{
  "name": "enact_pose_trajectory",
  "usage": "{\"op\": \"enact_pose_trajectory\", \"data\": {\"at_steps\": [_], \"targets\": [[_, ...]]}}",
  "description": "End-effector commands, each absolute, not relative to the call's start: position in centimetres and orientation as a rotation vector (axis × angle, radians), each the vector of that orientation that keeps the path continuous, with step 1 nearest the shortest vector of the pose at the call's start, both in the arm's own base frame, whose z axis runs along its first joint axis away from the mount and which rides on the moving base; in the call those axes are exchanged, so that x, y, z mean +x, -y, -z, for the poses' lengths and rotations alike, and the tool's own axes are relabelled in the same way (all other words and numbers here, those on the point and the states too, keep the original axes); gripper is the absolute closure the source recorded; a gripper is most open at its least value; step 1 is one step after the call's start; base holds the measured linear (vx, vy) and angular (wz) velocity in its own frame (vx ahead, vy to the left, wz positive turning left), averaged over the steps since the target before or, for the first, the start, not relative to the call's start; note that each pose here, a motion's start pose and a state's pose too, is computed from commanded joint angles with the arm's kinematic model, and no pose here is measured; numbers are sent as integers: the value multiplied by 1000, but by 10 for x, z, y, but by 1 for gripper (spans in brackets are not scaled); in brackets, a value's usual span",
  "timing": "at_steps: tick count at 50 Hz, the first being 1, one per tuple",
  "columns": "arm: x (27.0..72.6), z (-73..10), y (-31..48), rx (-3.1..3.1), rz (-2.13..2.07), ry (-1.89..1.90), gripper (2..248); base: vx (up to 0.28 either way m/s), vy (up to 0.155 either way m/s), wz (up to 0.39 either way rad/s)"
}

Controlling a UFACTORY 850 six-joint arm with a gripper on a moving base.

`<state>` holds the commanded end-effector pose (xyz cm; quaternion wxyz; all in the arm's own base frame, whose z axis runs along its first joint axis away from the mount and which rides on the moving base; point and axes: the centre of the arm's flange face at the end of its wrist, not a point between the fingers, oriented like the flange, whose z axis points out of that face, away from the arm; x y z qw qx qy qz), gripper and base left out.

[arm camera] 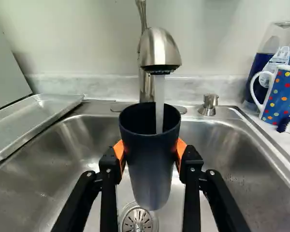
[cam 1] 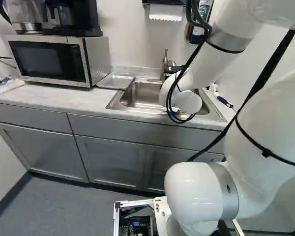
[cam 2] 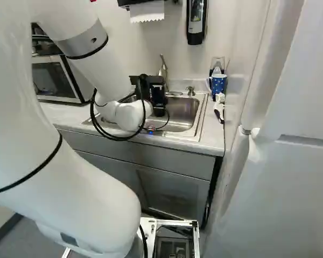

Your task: Rinse the cup and place it in the tray

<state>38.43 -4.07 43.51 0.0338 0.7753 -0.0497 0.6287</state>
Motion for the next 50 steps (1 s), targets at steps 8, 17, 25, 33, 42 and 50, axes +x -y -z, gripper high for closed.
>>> {"op": "enact_pose_trajectory", "data": {"at_steps": [8,17,25,33,42,50], "targets": [[384,-435,41,2385,-1934,153,128,0,0,0],[384,-435,41,2385,-1934,153,128,0,0,0],[384,-435,41,2385,-1934,153,128,0,0,0],[384,-435,41,2385,-1934,153,128,0,0,0],[384,-435,41,2385,-1934,153,128,0,0,0],[384,-435,41,2385,-1934,153,128,0,0,0]]}}
